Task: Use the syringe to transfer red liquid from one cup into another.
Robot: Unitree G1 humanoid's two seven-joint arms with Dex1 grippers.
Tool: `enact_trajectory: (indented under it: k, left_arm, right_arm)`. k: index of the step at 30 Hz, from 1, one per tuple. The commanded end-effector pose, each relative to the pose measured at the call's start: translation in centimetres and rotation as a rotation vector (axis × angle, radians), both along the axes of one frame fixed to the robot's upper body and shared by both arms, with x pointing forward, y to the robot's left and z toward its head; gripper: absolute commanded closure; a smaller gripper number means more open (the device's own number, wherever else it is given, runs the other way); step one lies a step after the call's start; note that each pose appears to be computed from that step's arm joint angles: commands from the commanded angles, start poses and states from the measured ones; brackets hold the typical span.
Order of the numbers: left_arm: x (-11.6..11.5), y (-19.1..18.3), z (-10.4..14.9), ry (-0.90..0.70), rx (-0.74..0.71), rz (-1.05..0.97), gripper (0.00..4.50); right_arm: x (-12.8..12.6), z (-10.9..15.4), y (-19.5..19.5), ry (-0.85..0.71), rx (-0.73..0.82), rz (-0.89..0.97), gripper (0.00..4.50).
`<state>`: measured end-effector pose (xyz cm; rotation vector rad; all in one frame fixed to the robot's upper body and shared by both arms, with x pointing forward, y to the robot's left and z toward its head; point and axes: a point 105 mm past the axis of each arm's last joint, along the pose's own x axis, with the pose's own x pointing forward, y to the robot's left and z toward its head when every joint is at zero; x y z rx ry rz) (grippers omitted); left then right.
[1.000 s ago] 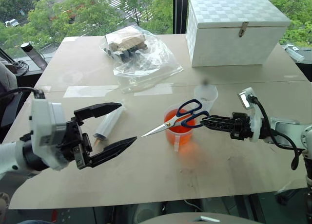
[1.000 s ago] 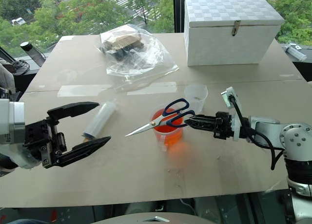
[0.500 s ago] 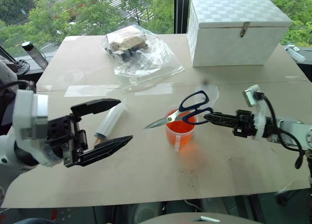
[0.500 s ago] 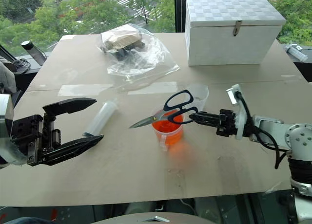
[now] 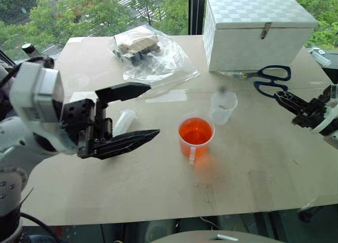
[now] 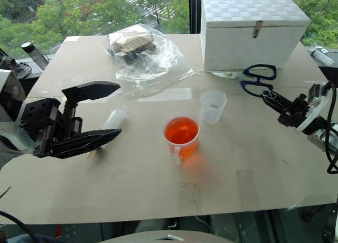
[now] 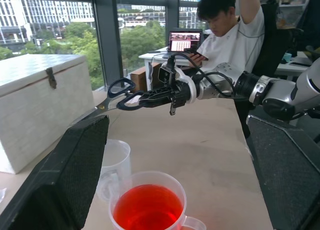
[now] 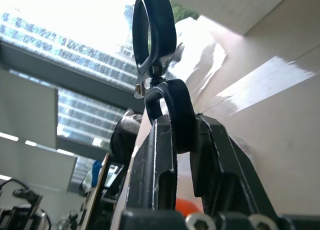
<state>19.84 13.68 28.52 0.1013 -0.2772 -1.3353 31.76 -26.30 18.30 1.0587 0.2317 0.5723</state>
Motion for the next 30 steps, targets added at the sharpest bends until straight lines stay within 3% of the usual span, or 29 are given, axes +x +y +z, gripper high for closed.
enact_trajectory:
  k: [1, 3, 7, 16, 25, 30]
  left_arm:
    - [1.0, -0.4, 0.6, -0.027, -0.009, 0.010, 0.00]
    - [2.0, -0.4, 0.4, -0.019, 0.024, 0.056, 0.00]
    - [3.4, -5.4, -1.4, 0.002, 0.071, 0.138, 0.00]
    - [4.4, -7.2, -1.2, -0.003, 0.144, 0.164, 0.00]
    - [4.4, -7.1, -1.2, -0.009, 0.161, 0.178, 0.00]
    - [5.1, -5.1, -1.2, 0.013, 0.155, 0.276, 0.00]
  right_arm:
    - [0.2, 0.1, -3.2, -0.005, 0.025, -0.162, 4.46]
    - [0.0, -1.2, -4.2, 0.035, -0.009, -0.215, 4.46]
    - [-0.5, -3.1, -6.0, 0.093, -0.030, -0.328, 4.46]
    - [-1.0, -4.2, -6.6, 0.145, -0.096, -0.465, 4.46]
    - [-1.7, -4.2, -7.1, 0.160, -0.165, -0.498, 0.08]
    - [-2.4, -1.6, -5.0, 0.007, -0.332, -0.324, 0.08]
